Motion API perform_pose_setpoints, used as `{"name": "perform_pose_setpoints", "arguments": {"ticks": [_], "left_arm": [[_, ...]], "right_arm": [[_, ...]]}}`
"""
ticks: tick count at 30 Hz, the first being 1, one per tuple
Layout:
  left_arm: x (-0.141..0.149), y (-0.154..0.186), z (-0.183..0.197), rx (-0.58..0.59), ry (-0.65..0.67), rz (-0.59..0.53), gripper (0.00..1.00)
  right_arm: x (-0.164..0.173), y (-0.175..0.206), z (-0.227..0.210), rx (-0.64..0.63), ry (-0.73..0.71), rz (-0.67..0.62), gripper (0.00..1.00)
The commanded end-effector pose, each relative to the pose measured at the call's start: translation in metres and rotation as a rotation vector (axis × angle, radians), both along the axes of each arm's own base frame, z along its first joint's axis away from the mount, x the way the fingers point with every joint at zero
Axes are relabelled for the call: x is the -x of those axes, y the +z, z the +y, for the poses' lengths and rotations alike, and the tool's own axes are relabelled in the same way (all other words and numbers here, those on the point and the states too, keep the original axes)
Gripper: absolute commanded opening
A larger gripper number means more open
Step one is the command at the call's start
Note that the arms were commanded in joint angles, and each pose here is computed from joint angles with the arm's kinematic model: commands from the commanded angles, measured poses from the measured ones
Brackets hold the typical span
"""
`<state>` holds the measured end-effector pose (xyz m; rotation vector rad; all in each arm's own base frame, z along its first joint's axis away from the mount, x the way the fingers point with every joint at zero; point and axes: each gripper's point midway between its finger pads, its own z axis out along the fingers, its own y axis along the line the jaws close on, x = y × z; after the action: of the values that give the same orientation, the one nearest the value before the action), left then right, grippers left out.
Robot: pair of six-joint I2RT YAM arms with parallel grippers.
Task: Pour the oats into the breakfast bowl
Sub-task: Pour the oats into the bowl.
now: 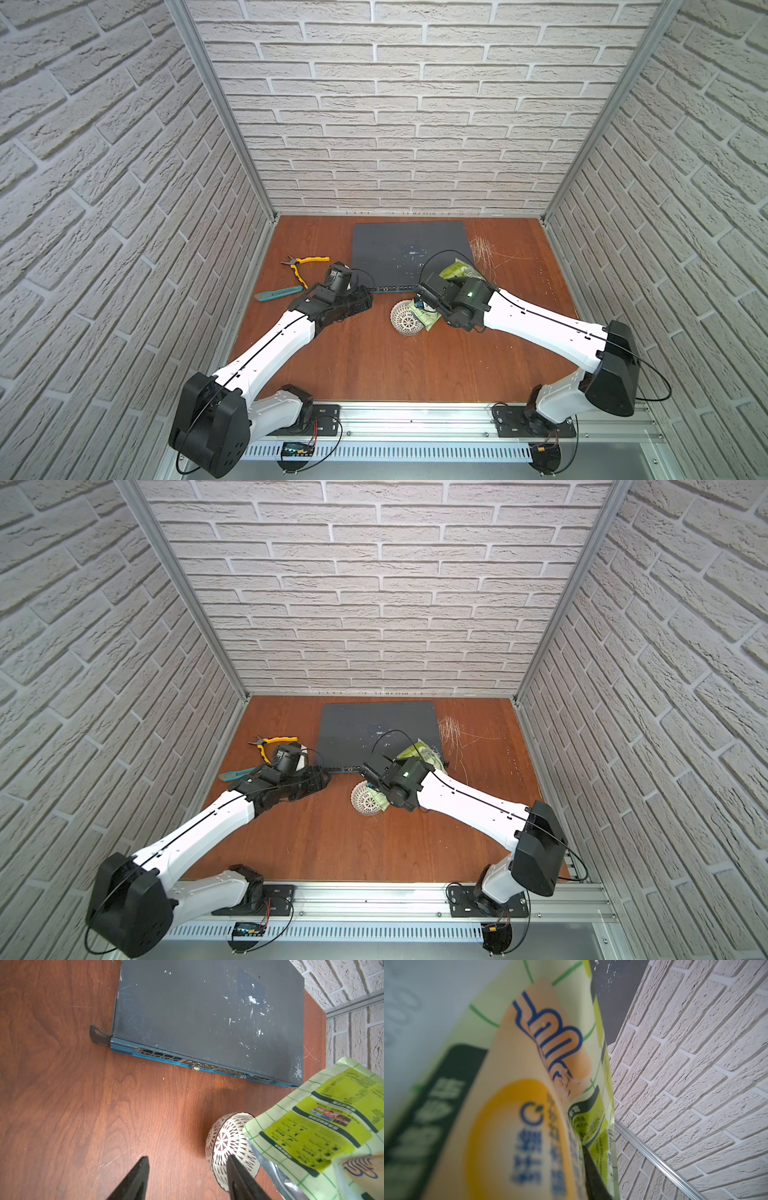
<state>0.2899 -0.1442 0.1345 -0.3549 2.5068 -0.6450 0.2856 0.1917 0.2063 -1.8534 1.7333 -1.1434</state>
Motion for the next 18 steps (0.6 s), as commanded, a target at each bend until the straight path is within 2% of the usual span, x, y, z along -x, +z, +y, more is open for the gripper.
{"name": "perform_pose_setpoints", "arguments": {"ticks": [1, 10, 18], "left_arm": [[0.000, 0.001, 0.005, -0.012, -0.001, -0.013, 0.62], [0.000, 0.007, 0.015, -0.037, 0.025, -0.033, 0.65], [0.000, 0.013, 0.035, -0.067, 0.117, -0.092, 0.85]], "right_arm": [[-0.013, 0.045, -0.003, 0.053, -0.025, -0.173, 0.04], [-0.015, 0.048, 0.001, 0.141, 0.013, -0.182, 0.03], [-0.017, 0.051, 0.010, 0.181, 0.022, -0.209, 0.03]]}}
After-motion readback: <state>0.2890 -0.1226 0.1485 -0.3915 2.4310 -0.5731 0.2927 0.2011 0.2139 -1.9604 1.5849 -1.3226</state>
